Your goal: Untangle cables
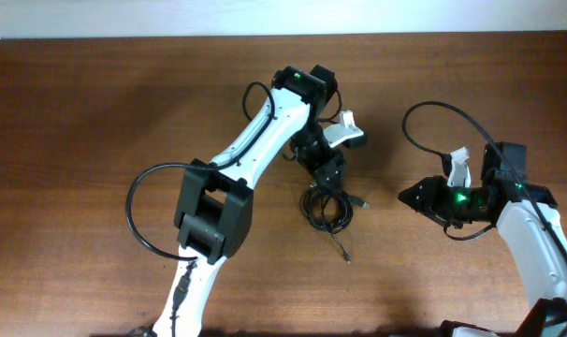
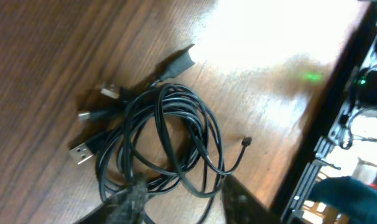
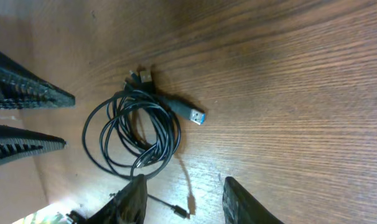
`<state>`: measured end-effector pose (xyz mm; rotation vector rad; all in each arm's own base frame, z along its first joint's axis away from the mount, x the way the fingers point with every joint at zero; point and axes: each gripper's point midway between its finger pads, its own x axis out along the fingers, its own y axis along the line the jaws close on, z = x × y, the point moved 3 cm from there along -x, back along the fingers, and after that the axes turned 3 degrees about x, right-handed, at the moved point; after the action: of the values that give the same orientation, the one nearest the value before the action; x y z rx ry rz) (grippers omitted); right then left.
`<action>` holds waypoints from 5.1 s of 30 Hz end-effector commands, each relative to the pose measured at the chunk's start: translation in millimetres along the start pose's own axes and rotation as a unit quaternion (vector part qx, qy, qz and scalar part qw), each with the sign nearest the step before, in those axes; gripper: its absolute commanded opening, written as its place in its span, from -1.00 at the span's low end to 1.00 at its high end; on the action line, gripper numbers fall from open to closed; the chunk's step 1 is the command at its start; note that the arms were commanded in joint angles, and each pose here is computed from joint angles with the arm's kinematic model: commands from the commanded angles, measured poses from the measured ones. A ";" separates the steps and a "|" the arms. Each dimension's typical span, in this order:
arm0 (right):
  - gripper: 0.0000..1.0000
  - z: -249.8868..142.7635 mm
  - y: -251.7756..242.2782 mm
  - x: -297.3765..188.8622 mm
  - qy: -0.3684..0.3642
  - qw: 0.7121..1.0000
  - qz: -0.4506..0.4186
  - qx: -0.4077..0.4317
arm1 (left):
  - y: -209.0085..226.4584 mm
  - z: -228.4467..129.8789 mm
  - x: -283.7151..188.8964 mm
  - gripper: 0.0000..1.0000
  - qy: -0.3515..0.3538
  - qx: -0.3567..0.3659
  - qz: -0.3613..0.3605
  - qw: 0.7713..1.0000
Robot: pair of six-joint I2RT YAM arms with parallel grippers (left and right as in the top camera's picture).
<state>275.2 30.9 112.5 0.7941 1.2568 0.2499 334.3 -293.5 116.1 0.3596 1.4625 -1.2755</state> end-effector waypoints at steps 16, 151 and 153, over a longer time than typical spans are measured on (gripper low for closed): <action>-0.15 -10.3 -0.6 2.1 0.019 1.000 0.014 0.000 | 14.7 -10.2 52.8 -1.00 0.072 -0.075 0.139 0.985; -0.92 4.4 225.7 -180.6 -0.100 0.929 0.227 -0.276 | -19.3 -13.3 -150.6 -0.67 -0.200 -0.178 0.184 0.946; -0.92 -1.4 232.4 -181.7 -0.083 0.921 0.257 -0.280 | -16.8 -13.0 -147.2 -0.56 -0.197 -0.184 0.182 0.946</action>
<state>294.8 65.3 368.3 0.5580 0.8025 0.6054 362.6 -226.6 257.2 0.1251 1.1547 -0.7116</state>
